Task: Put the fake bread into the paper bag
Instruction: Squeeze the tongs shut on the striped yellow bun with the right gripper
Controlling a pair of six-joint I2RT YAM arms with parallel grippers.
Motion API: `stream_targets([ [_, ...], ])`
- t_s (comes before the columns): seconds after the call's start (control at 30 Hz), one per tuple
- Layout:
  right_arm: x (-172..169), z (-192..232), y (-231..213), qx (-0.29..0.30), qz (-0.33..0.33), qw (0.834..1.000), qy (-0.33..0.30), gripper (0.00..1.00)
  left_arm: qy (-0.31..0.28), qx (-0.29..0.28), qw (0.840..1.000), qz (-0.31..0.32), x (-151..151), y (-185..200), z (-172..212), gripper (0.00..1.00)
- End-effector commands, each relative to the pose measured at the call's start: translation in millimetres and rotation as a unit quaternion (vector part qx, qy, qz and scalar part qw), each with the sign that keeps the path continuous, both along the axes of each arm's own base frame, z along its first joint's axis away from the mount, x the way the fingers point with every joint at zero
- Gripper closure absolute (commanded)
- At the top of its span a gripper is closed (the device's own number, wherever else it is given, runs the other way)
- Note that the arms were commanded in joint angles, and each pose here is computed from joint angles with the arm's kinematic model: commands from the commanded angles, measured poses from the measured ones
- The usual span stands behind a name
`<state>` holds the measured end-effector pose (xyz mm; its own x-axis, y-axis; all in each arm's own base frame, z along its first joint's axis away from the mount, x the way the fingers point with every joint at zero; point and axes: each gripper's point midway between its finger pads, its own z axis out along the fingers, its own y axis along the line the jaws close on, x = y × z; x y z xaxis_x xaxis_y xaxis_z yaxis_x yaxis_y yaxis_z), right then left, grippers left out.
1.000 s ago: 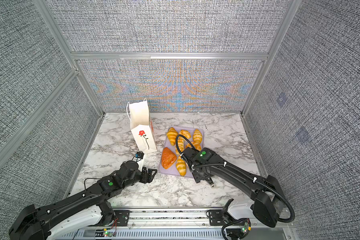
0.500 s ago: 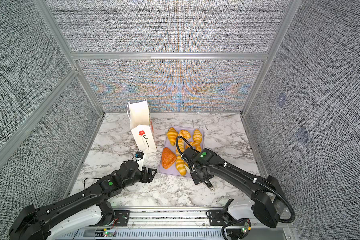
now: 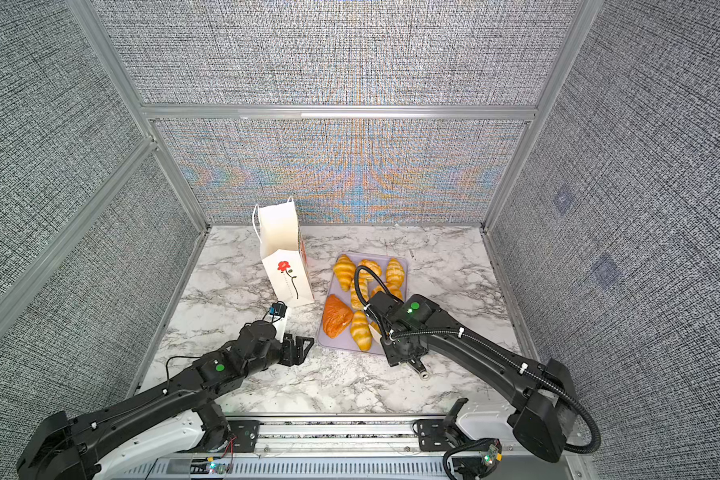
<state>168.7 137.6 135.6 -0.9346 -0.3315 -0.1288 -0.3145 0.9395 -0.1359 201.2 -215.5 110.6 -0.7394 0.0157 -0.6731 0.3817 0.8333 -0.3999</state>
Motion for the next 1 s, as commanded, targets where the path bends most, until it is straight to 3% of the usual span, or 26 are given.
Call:
stream_targets([
  [0.0,3.1,-0.4,-13.6,-0.051,0.003,0.999,0.000,0.45,0.004,-0.007,1.000,0.003,-1.0,0.0,2.0,0.20],
  [0.17,8.3,-4.5,-15.0,-0.066,0.017,0.998,0.001,0.42,0.005,-0.014,1.000,0.000,-3.2,-0.6,3.2,0.20],
  [0.8,7.7,-24.3,5.0,-0.021,0.033,0.998,0.054,0.40,-0.004,-0.007,1.000,-0.006,0.5,-3.2,-0.3,0.17],
  [0.97,-1.8,-21.4,12.2,-0.001,0.034,0.998,0.056,0.41,-0.009,-0.010,1.000,-0.005,-0.1,-1.7,1.6,0.09],
])
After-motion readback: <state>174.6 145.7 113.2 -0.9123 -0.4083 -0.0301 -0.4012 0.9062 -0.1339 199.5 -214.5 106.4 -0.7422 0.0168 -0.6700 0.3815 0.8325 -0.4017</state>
